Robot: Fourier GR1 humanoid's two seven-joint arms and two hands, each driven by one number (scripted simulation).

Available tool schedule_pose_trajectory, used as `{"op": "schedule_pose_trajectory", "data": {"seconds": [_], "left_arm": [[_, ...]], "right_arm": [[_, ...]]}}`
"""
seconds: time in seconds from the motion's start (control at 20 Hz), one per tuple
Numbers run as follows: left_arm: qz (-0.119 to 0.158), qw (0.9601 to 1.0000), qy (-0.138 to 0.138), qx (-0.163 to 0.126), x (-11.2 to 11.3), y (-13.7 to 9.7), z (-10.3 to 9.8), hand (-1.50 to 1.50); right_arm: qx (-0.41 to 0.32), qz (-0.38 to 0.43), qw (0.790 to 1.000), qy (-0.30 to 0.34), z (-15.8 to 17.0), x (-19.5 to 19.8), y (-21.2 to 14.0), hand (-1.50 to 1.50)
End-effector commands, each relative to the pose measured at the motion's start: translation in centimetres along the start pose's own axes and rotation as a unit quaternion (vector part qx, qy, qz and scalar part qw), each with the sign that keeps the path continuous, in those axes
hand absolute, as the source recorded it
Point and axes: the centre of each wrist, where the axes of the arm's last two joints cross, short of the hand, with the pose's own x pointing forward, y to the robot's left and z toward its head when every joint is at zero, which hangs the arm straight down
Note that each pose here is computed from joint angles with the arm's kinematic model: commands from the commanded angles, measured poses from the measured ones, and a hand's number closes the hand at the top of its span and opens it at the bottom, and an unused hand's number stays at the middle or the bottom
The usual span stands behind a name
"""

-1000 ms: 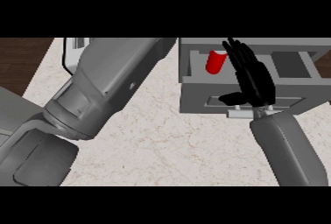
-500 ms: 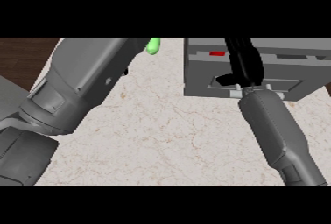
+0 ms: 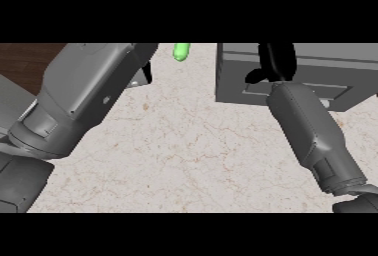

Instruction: Pick up the can, place it into the drawer and close the drawer

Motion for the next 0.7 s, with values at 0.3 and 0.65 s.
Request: {"op": "schedule_pose_trajectory", "data": {"seconds": [0.3, 0.65], "left_arm": [[-0.004, 1.0000, 0.002, -0.009, -1.5, 2.2, 0.7, -1.50], [0.002, 0.9999, 0.005, -0.010, -1.3, 3.8, 1.3, -1.50]], "right_arm": [[-0.046, -0.006, 0.999, -0.007, -5.2, 1.9, -3.7, -1.50], [-0.052, -0.095, 0.994, -0.016, -5.5, 2.9, -3.7, -1.50]]}}
